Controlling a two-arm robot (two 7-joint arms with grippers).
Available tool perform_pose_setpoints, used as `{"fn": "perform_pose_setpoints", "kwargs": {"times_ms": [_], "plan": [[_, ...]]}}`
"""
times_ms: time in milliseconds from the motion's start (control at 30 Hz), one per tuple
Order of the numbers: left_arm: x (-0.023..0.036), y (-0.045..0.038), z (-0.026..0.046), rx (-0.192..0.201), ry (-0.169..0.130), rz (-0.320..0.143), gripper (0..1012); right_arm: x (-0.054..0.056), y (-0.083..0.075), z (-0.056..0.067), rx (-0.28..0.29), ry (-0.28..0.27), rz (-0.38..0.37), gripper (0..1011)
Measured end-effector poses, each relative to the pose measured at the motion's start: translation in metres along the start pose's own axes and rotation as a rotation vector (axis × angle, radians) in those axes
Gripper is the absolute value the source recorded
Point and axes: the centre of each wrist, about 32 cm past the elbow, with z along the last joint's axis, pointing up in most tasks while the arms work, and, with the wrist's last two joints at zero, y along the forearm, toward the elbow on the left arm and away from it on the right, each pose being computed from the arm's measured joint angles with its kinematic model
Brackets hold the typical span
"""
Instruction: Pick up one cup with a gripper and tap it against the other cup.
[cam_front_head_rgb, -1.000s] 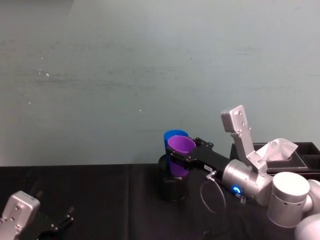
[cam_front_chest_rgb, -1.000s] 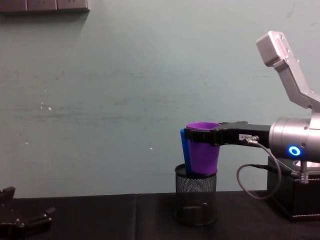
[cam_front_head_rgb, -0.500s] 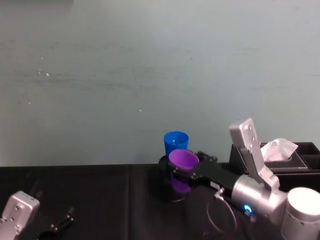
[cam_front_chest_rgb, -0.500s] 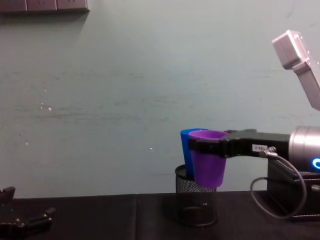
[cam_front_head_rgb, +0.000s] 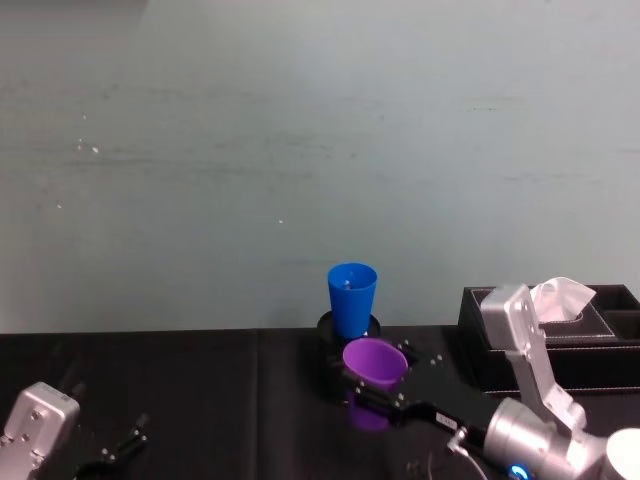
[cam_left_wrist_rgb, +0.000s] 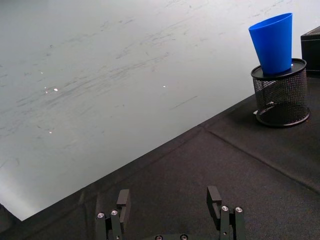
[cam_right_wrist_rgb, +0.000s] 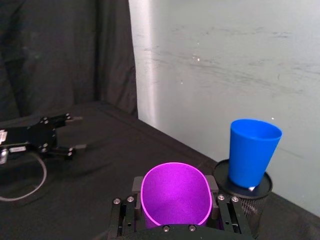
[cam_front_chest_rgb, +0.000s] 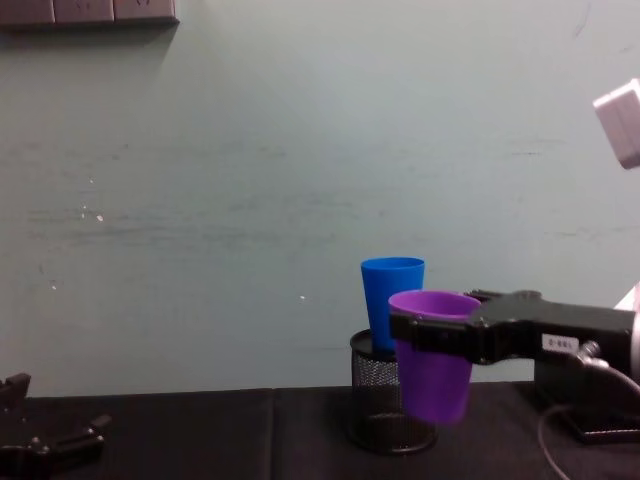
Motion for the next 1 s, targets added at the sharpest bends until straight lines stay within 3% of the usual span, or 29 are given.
{"fn": "perform_pose_setpoints", "kwargs": {"times_ms": [400,767,1000], "plan": [[0.0000,0.0000,0.0000,0.000,0.000,0.000,1000,-0.017,-0.018,-0.031,0.001,-0.008,0.022,736],[0.0000,0.0000,0.0000,0.000,0.000,0.000,1000,-0.021,-0.019,-0.056,0.014,-0.027,0.027,736],[0.0000,0.0000,0.0000,0.000,0.000,0.000,1000,-0.023,-0.017,-0.068,0.009,-0.011,0.023,736]]}}
